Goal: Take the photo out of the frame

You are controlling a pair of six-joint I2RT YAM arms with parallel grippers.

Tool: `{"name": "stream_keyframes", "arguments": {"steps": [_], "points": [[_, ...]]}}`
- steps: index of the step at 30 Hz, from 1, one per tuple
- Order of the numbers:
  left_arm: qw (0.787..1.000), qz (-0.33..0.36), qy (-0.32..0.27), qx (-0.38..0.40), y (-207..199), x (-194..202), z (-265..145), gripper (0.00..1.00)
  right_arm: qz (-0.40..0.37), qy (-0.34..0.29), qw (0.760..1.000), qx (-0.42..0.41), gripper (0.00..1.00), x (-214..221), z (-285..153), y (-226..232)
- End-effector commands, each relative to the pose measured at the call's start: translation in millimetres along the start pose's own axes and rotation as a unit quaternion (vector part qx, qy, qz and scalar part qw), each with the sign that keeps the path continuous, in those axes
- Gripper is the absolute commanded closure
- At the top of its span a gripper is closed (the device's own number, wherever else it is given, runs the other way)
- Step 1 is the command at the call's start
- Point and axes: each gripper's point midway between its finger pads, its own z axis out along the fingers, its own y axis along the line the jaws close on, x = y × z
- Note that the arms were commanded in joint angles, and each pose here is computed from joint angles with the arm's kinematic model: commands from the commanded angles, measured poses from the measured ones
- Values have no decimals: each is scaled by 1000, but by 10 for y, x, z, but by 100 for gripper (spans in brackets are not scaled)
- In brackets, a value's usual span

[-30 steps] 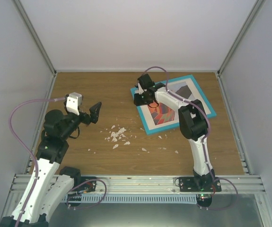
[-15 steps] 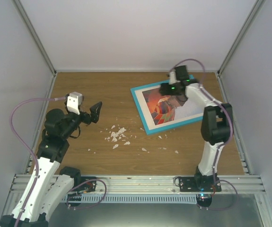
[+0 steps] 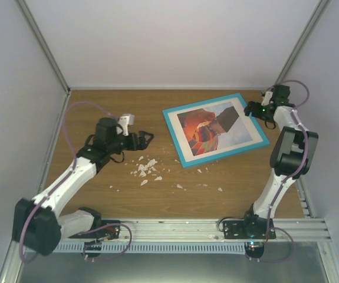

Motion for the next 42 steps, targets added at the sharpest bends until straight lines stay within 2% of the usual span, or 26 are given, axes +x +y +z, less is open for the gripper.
{"name": "stream_keyframes", "arguments": {"steps": [1, 5, 12, 23, 26, 33, 38, 42], "points": [[996, -41, 47, 60, -241, 302, 376, 1, 12, 9, 1000, -21, 0, 30, 187, -276], [991, -52, 91, 79, -364, 553, 731, 1, 26, 29, 999, -19, 0, 148, 325, -470], [982, -70, 149, 91, -424, 853, 1264, 1, 47, 60, 996, -40, 0, 410, 475, -474], [980, -60, 177, 63, -274, 943, 1704, 1, 79, 82, 991, -66, 1, 852, 261, -186], [981, -53, 179, 44, -189, 923, 1806, 1, 80, 84, 990, -81, 2, 947, 165, 8], [983, -61, 173, -23, 292, 749, 1871, 1, 68, 102, 988, -97, 2, 1415, -105, 495], [985, -59, 148, -64, 619, 458, 1863, 1, 35, 131, 982, -134, 2, 1954, -365, 981], [986, -72, 124, -82, 770, 279, 1743, 1, -3, 175, 968, -181, 2, 2503, -563, 1499]]}}
